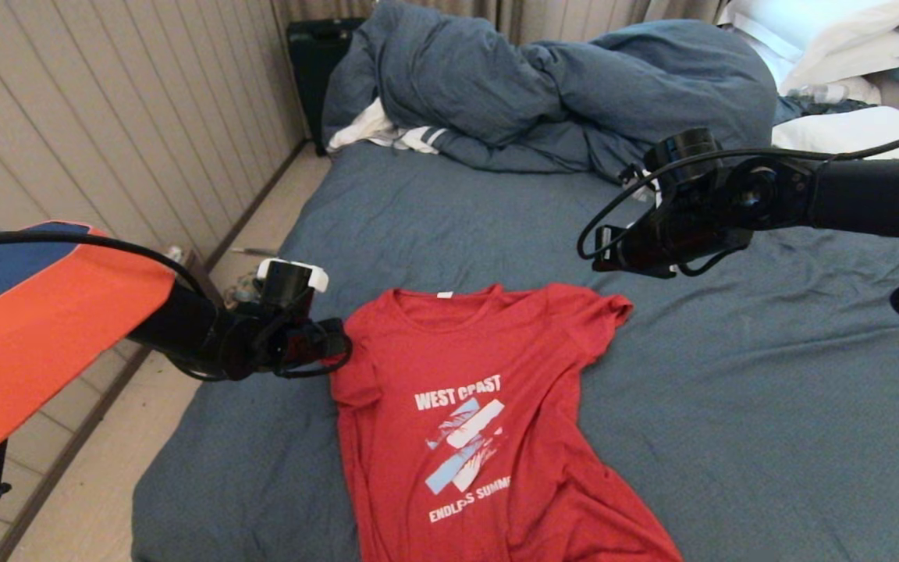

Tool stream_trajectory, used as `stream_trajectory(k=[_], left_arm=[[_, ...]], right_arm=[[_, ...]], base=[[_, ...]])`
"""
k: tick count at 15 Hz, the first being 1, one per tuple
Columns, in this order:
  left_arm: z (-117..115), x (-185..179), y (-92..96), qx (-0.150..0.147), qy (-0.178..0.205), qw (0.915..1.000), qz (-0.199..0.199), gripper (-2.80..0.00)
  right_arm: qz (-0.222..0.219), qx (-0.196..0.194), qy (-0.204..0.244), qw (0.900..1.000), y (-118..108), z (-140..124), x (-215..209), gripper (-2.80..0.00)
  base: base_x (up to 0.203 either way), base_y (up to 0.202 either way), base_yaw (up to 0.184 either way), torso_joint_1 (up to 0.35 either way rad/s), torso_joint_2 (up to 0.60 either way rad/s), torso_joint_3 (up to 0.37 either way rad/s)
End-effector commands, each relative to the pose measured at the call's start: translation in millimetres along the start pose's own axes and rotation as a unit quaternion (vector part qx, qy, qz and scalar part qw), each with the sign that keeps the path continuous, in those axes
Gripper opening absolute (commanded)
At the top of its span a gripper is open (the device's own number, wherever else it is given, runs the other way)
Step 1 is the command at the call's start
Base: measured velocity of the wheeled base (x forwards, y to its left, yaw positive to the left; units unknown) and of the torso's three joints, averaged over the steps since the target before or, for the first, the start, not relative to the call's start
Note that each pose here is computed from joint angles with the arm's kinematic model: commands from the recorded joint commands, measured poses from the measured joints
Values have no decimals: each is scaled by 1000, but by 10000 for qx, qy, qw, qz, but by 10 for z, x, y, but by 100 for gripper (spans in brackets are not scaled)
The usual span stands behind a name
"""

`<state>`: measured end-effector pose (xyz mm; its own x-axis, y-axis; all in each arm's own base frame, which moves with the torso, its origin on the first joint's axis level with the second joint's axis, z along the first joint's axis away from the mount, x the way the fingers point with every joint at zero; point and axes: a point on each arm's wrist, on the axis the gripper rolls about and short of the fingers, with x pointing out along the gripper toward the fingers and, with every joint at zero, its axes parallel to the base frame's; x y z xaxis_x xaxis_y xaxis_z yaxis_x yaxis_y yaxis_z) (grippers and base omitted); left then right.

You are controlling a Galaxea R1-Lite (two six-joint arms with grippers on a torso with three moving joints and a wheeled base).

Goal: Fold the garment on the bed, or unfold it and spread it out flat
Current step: Unford the red T-shirt

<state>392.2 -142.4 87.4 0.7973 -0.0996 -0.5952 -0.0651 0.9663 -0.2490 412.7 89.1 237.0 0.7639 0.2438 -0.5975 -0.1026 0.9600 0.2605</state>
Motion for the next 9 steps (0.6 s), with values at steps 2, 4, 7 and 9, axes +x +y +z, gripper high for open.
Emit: stream_trajectory(k=[2,4,7,9], left_arm=[[38,-23,-23,-38,-83,10000,-26,-280],[79,-36,-33,-47,-212,9997,72,0],[146,-128,-79,-72,-384,9992,79,0],[124,-37,-104,-50,-354,9993,80,0]], right_arm=[[0,5,16,10000,0,-4,3,-280],[0,1,24,10000,5,-9,6,-280],[4,0,33,10000,6,-12,13,-280],[12,-7,44,10000,15,-18,21,-280]], base=[[0,0,0,0,0,0],[0,0,0,0,0,0],[0,0,0,0,0,0],[0,0,0,0,0,0]])
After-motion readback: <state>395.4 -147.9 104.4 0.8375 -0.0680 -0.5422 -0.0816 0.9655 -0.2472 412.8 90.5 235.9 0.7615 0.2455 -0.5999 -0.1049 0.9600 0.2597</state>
